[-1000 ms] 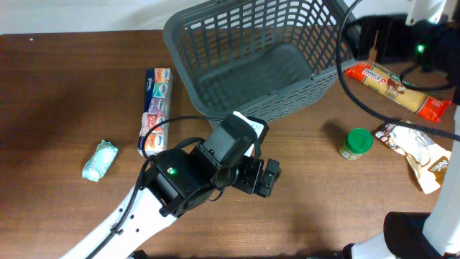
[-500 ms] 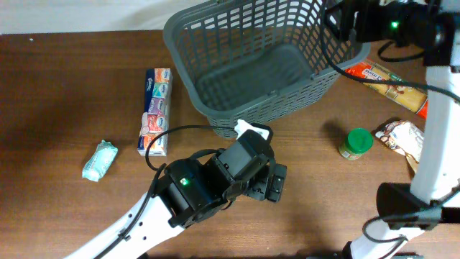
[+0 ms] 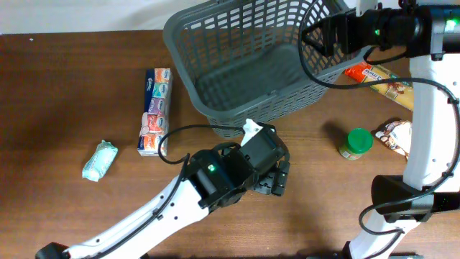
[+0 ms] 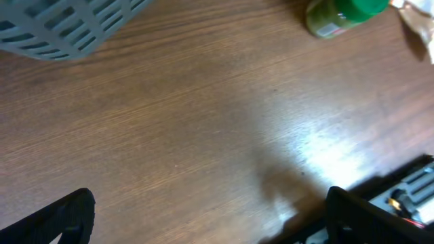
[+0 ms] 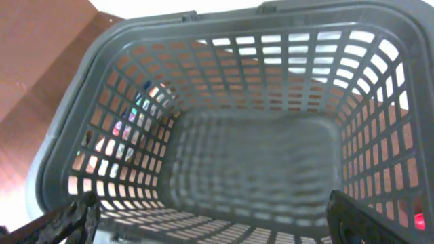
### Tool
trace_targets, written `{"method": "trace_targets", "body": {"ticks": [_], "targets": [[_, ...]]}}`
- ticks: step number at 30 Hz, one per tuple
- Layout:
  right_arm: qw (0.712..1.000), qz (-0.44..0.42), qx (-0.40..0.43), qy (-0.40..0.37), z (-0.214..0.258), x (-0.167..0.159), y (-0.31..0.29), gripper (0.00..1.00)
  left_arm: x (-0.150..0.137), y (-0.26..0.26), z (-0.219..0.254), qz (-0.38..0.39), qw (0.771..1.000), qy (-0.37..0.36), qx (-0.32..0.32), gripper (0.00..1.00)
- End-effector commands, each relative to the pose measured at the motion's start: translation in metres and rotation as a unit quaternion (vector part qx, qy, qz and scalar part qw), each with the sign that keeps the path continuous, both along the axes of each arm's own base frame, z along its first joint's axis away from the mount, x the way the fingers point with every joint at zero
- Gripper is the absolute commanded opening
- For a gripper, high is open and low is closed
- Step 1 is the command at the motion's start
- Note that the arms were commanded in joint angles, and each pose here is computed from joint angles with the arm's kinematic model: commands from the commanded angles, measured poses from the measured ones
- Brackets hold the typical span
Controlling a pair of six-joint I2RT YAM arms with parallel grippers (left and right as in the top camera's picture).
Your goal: Pack container
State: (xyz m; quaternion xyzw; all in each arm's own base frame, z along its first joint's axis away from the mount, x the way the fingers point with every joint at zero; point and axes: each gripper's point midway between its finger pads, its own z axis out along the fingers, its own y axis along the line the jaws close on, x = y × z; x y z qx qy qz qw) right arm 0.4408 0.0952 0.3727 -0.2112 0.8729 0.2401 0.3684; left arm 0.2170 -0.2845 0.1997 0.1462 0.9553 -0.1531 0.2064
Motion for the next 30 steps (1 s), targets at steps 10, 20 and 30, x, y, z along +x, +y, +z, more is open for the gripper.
{"method": "trace_targets", "body": {"ticks": [10,20,30], "targets": [[0.999,0.004,-0.036,0.04,-0.032,0.004,-0.006,0.99,0.014,0.008,0.014,0.013,0.999,-0.044,0.021,0.99],[0.999,0.003,-0.036,0.031,-0.033,0.011,-0.006,0.99,0.015,0.007,0.015,0.013,0.999,-0.046,0.019,0.99],[0.998,0.002,-0.035,0.051,-0.061,0.033,-0.006,0.99,0.02,-0.001,0.021,0.014,0.998,-0.059,-0.001,1.0]]}}
